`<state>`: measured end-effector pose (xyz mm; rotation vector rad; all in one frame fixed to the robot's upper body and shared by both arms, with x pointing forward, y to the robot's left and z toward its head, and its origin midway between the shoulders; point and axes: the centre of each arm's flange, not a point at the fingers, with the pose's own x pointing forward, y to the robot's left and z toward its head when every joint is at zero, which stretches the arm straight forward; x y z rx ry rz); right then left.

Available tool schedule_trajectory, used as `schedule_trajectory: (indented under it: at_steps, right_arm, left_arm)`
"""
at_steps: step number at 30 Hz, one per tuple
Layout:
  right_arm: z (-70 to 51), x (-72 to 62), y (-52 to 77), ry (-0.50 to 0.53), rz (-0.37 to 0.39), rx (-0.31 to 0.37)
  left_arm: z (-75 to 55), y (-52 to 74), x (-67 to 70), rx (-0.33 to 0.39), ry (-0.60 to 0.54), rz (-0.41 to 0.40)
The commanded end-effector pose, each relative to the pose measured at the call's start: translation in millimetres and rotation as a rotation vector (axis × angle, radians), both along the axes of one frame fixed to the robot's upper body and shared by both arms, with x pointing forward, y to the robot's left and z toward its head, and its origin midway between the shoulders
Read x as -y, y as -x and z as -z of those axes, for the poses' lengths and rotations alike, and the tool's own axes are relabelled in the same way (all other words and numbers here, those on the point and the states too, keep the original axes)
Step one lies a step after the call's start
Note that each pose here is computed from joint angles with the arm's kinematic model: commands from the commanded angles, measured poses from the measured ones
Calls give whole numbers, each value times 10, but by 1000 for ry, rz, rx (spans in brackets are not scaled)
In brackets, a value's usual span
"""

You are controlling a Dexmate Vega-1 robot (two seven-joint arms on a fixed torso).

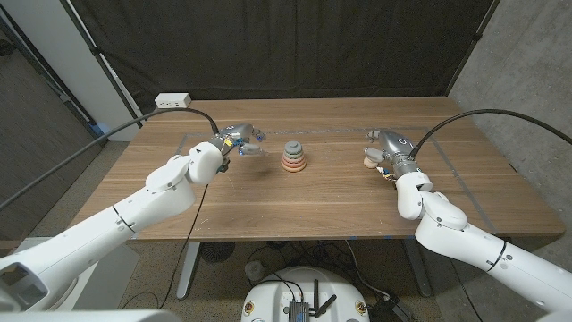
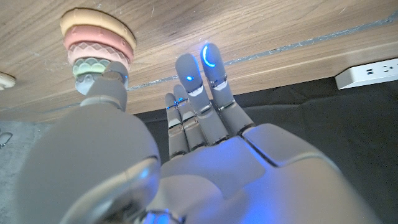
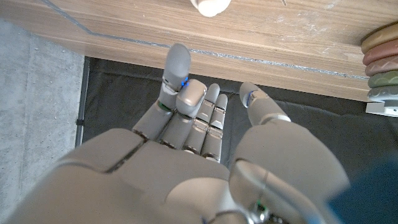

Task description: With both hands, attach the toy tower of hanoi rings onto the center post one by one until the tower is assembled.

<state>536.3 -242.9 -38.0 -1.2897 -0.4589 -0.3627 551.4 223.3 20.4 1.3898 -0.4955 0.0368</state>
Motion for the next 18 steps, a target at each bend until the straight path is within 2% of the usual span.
schedule_trajectory:
  at_steps: [1,13,18]
  right_arm:
    - [-77,-18,-74,18,-9,-3]
    - [-83,-26,-109,21,-13,-14]
    - [-84,-7,-126,11,-13,-11]
  left_arm:
    - [179,94,-224,87,164,-61]
    - [339,93,-351,102,238,-57]
    - [406,78,-397,117,306,-72]
